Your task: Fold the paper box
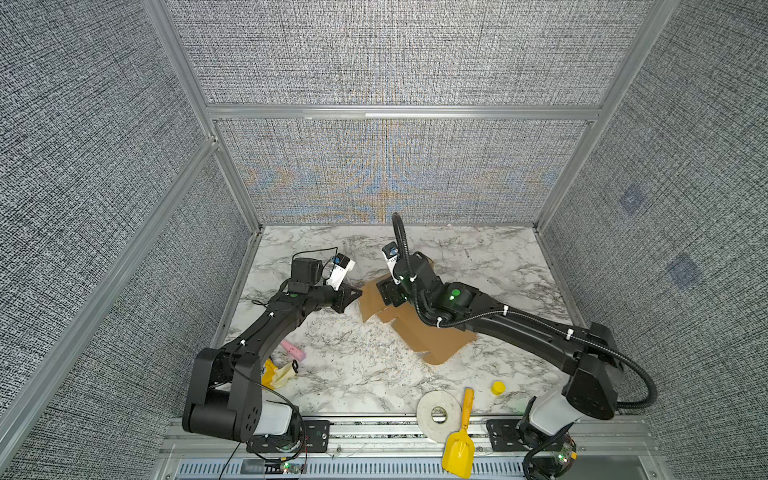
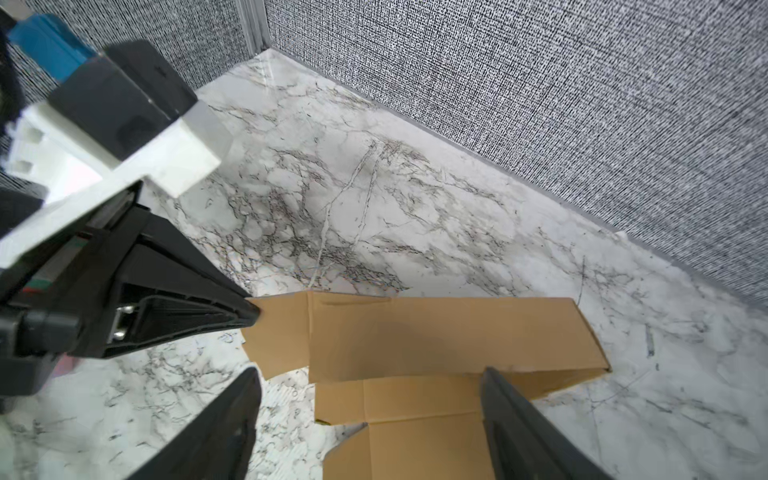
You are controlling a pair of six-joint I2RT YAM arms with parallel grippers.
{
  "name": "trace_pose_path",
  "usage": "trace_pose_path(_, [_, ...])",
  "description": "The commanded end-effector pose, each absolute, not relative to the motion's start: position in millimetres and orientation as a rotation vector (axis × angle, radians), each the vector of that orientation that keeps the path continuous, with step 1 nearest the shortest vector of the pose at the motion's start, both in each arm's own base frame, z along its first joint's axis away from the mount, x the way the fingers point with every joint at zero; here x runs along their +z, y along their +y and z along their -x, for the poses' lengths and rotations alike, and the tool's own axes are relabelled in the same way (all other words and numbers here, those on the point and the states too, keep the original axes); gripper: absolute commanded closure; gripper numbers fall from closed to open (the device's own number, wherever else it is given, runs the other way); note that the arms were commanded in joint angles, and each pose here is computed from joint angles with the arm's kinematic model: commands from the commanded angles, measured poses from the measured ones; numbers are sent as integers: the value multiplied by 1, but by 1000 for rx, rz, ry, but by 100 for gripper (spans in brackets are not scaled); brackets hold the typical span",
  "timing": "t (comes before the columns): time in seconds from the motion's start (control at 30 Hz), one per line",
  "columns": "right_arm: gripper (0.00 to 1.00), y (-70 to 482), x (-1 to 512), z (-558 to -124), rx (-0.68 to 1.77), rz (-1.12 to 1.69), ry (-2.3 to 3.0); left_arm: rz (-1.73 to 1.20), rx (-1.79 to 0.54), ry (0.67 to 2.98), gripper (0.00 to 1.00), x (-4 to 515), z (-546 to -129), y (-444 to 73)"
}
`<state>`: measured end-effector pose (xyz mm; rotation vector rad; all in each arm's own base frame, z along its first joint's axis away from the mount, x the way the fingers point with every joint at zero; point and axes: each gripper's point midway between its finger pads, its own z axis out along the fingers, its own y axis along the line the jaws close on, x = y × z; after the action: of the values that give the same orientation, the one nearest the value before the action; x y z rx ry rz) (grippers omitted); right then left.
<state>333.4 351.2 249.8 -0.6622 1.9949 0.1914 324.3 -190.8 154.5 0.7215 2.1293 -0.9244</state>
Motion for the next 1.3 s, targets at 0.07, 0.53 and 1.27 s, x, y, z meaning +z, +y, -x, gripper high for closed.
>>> trace_pose_path(0.07, [18, 349, 243, -343, -10, 813, 1920, -727, -914, 2072, 100, 164, -327, -193])
trace_pose_path(0.53, [21, 345, 206, -356, 1, 861, 1973, -768, -918, 2058, 100, 164, -322, -200])
trace_pose_path(1.27, [30, 324, 176, -367, -125, 876, 2010, -794, -891, 2052, 100, 166, -322, -200])
